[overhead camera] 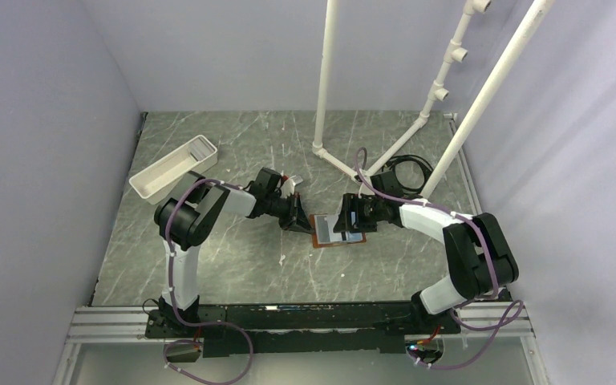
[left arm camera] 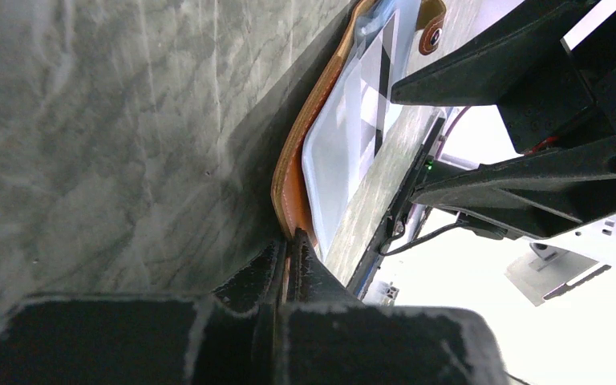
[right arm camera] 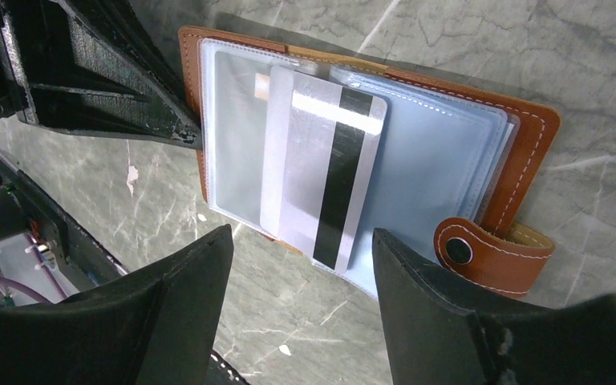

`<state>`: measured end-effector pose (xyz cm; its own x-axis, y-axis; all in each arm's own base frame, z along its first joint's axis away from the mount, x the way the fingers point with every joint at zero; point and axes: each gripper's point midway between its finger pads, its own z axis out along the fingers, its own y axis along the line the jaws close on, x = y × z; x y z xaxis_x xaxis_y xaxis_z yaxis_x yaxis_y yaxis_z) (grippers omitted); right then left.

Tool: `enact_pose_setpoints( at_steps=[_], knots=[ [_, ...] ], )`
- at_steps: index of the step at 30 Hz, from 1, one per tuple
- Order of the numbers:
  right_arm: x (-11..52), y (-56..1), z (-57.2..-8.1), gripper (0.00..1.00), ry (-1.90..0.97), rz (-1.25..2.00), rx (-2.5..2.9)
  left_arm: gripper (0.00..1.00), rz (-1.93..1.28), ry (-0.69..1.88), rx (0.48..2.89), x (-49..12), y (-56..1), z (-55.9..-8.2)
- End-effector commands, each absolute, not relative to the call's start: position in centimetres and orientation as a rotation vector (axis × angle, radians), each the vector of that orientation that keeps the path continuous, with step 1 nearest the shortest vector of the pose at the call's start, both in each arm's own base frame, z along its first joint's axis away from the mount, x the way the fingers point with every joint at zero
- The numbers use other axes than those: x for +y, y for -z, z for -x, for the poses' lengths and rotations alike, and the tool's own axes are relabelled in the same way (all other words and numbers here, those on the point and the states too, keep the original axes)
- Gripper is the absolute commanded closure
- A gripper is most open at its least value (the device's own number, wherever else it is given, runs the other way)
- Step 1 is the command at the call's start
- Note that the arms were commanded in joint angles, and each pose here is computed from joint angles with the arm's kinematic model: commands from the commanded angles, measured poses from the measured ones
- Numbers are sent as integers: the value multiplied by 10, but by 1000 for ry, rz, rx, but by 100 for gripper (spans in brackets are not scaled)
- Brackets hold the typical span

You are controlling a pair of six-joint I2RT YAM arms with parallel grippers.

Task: Put the credit cards into the card holder
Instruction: Insert the credit card into the card holder.

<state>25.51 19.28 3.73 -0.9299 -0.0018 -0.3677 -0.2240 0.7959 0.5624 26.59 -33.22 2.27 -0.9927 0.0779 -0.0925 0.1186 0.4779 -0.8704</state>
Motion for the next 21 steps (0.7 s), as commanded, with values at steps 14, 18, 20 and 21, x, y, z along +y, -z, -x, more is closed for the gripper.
enact_pose_setpoints(
  at_steps=[14, 18, 20, 21],
  knots=[
    [229, -35, -264, 51, -909, 363, 2579, 100, -237, 1573, 2636, -329, -34, -269],
    [249, -38, -257, 53, -978, 404, 2568, 100, -240, 1574, 2639, -329, -35, -269],
    [258, -41, -255, 53, -1030, 416, 2555, 100, -240, 1574, 2642, -330, -35, -269],
    [261, -41, -255, 53, -1045, 422, 2550, 100, -244, 1575, 2640, -330, -35, -269]
  ],
)
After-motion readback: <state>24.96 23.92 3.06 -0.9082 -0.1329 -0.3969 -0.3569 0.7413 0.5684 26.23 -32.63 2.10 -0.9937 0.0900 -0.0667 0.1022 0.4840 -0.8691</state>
